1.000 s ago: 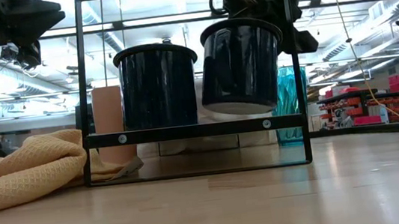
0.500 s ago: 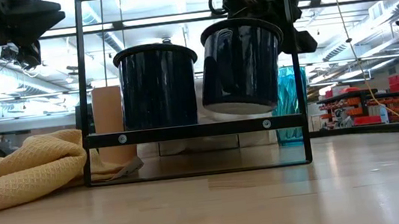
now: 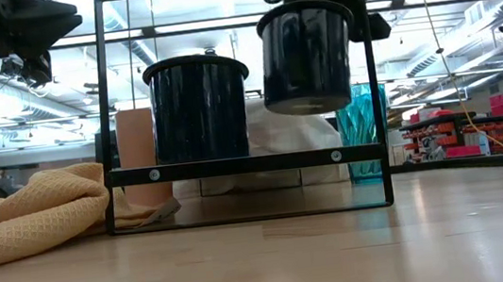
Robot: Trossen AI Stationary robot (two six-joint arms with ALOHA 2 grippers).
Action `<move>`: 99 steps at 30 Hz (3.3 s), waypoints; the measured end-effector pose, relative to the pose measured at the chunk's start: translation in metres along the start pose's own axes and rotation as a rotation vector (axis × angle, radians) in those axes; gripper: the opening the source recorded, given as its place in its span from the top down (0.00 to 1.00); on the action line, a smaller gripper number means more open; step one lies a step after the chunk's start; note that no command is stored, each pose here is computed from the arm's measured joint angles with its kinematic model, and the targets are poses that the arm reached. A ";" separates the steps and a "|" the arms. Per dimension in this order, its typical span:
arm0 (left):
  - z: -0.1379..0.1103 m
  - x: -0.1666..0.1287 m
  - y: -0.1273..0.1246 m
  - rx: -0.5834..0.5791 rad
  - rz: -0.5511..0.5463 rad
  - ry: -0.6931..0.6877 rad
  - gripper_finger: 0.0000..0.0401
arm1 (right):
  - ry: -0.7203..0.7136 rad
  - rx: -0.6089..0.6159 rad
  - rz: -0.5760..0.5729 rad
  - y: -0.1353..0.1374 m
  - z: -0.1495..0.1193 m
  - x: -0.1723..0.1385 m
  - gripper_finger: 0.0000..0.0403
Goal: Stack small to large cups/mugs on shelf
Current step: Align the black mug with the other black mug on the shelf
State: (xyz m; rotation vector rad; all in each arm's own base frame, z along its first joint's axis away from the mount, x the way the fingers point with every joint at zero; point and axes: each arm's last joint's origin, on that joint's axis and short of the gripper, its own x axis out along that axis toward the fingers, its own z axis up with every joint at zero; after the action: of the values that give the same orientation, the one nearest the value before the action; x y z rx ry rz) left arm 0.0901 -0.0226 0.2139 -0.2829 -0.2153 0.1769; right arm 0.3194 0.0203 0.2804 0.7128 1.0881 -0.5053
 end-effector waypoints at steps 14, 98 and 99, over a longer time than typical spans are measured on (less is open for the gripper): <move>-0.002 0.000 0.000 0.007 0.002 0.014 0.81 | 0.115 -0.040 -0.078 0.004 -0.001 0.033 0.96; -0.002 0.000 0.000 0.010 0.003 0.018 0.82 | 0.095 -0.088 0.026 0.022 -0.003 0.048 0.95; -0.002 0.000 0.000 0.010 0.003 0.018 0.82 | 0.095 -0.088 0.027 0.022 -0.003 0.048 0.94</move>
State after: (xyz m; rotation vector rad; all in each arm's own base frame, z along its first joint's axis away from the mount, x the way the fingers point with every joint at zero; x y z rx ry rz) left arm 0.0904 -0.0228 0.2120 -0.2749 -0.1963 0.1782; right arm 0.3517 0.0366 0.2410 0.6786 1.1812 -0.4009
